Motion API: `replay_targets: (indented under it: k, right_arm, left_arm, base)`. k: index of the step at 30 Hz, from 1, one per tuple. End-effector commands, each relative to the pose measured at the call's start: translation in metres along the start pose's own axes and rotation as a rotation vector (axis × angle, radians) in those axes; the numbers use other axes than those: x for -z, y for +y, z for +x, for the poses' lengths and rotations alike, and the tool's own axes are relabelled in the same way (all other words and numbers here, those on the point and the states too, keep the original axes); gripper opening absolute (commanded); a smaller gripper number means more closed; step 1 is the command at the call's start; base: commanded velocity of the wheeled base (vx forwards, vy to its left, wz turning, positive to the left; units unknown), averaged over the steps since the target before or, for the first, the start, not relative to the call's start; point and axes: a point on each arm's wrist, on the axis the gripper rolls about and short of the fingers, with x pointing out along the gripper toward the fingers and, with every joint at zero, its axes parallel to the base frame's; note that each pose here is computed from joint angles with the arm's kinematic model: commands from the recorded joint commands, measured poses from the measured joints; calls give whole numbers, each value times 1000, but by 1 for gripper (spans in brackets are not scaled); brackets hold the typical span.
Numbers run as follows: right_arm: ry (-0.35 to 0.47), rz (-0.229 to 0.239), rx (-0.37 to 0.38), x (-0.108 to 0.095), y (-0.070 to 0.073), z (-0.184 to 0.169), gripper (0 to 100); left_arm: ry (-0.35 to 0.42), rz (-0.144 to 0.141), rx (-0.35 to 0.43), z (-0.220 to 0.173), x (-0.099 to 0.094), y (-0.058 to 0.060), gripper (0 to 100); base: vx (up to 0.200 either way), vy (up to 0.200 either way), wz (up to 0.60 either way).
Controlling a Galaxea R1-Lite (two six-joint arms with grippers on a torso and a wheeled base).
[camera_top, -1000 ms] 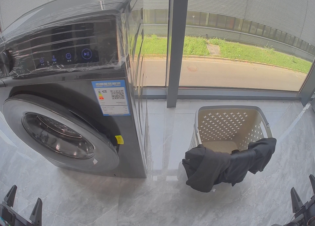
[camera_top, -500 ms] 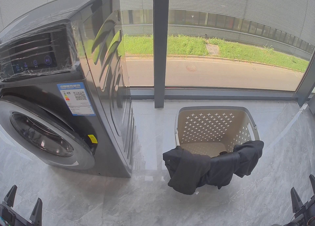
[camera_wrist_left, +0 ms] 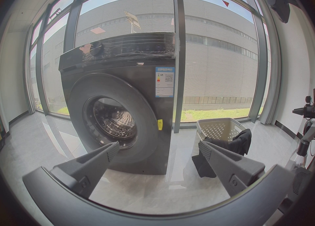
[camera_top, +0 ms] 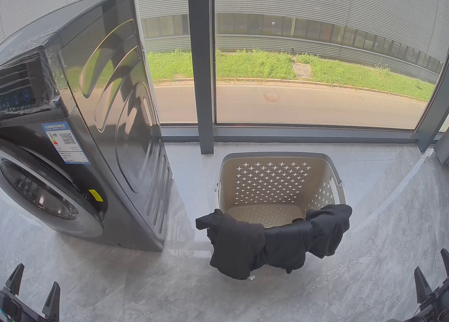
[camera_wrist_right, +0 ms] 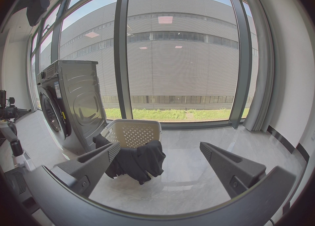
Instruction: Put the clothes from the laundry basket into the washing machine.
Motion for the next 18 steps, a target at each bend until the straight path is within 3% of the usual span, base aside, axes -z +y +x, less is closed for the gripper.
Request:
replay_targets:
  k: [1,14,18]
  right_arm:
    - [1,0,-1,5,0,0,100]
    - [1,0,-1,5,0,0,100]
    - [1,0,-1,5,0,0,100]
  left_arm:
    - [-2,1,0,0,5,0,100]
    - [-2,0,2,0,5,0,100]
    - [-2,0,0,0,5,0,100]
  base:
    - [0,0,0]
    - [0,0,0]
    - [0,-200,0]
